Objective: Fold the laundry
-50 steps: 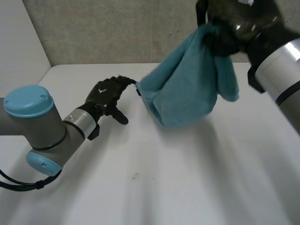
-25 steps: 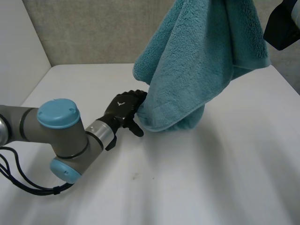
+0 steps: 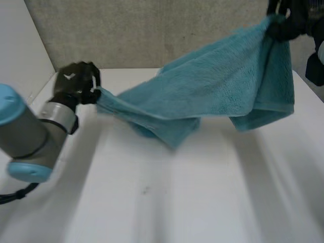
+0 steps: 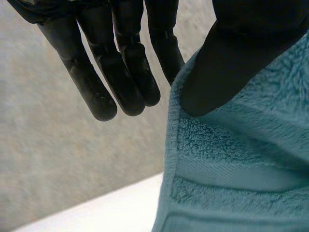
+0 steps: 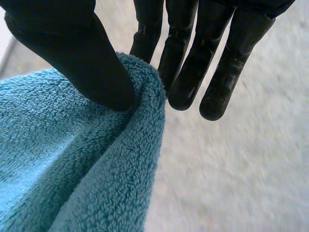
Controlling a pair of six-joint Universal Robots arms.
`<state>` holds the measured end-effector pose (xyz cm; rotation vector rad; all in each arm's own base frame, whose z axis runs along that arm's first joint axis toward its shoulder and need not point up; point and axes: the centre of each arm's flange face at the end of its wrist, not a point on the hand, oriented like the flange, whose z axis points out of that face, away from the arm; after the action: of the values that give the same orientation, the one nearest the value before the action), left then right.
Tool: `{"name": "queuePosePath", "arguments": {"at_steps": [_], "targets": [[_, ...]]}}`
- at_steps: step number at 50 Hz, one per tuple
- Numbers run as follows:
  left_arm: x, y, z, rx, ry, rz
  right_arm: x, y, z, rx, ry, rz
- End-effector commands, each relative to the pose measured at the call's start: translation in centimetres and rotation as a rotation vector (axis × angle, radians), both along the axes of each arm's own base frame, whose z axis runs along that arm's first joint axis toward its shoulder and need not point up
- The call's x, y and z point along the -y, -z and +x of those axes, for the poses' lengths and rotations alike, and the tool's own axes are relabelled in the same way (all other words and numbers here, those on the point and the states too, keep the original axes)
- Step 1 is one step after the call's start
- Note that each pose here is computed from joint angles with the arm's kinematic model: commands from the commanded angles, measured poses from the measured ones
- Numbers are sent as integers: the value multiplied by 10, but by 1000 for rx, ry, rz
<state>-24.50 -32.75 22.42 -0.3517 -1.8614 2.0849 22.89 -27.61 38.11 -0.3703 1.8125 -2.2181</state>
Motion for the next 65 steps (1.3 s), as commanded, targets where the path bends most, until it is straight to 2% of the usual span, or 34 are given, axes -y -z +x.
{"name": "queuePosePath", "arguments": {"at_steps": [1, 7, 12, 17, 26, 33, 37, 44, 49, 52, 59, 65], "targets": [[-31, -34, 13, -10, 83, -66, 51, 52, -6, -45, 46, 129], [-55, -40, 10, -4, 117, -74, 102, 116, 10, -102, 42, 252], [-69, -38, -6, 2, 168, -55, 116, 140, 12, -154, 50, 325], [-67, -39, -6, 0, 167, -59, 110, 146, 12, -168, 49, 373], [-64, -46, 1, 3, 144, -48, 79, 146, -8, -208, 50, 427], [-86, -107, -3, -32, 178, -153, 49, 157, -18, -224, 14, 494], [-98, -141, -3, -51, 192, -196, 25, 155, -16, -186, -37, 512], [-130, -181, -17, -77, 272, -241, -3, 153, -16, 26, -79, 542], [-150, -194, -27, -101, 321, -271, -18, 161, -3, 116, -166, 561], [-164, -204, -27, -122, 336, -303, -27, 165, 9, 123, -227, 563], [-169, -217, -24, -143, 323, -340, -62, 198, 54, 65, -392, 659], [-167, -219, -24, -143, 316, -347, -79, 212, 68, 23, -432, 682]]}}
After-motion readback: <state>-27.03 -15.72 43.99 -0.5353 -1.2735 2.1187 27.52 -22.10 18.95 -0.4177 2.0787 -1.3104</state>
